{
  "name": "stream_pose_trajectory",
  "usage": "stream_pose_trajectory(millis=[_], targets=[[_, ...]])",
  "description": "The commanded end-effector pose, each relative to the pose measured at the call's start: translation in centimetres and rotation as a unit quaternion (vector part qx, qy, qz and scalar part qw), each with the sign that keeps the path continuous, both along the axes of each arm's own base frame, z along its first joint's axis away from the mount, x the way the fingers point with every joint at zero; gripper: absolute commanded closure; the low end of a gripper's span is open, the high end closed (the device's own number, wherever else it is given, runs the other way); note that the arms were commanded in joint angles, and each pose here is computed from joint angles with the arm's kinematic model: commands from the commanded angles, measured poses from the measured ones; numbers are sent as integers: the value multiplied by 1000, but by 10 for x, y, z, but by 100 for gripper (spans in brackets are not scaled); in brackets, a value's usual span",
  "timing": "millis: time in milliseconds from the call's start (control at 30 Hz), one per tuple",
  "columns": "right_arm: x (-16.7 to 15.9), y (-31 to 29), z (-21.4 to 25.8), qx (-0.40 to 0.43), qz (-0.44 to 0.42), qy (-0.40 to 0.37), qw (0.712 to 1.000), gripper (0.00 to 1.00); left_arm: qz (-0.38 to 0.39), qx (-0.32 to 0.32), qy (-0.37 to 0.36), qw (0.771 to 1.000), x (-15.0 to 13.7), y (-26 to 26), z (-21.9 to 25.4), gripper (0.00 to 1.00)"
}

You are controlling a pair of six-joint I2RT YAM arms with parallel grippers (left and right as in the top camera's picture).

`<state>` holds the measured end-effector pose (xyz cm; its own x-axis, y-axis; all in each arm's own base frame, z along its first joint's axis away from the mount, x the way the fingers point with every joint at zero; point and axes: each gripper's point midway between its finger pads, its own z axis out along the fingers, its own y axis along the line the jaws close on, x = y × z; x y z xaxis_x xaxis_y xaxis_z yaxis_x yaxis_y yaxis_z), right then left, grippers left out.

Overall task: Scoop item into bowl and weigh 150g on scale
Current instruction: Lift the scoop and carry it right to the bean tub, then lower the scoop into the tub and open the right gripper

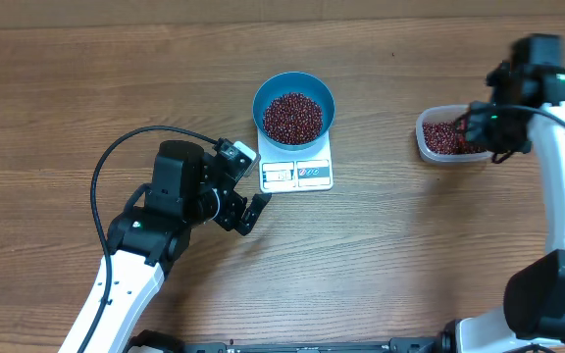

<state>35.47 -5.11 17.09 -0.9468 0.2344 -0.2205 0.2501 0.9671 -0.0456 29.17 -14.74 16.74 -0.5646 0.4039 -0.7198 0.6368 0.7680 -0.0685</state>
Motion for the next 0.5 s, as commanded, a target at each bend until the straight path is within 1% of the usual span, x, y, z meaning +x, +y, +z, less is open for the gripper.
stream_pose_trajectory(millis=[0, 167, 300, 400, 467], targets=[[-3, -26, 6, -121, -58, 3, 991, 96, 5, -5, 8, 1000, 0, 1, -3, 1], [-1, -15, 7, -127, -41, 1, 991, 95, 5, -5, 8, 1000, 0, 1, -3, 0], [-1, -12, 6, -117, -39, 1, 992, 95, 5, -5, 8, 1000, 0, 1, -3, 0], [0, -3, 3, -92, -34, 0, 995, 92, 5, -5, 8, 1000, 0, 1, -3, 0], [4, 7, 1, -54, -34, -8, 998, 92, 5, -5, 8, 1000, 0, 1, -3, 0]])
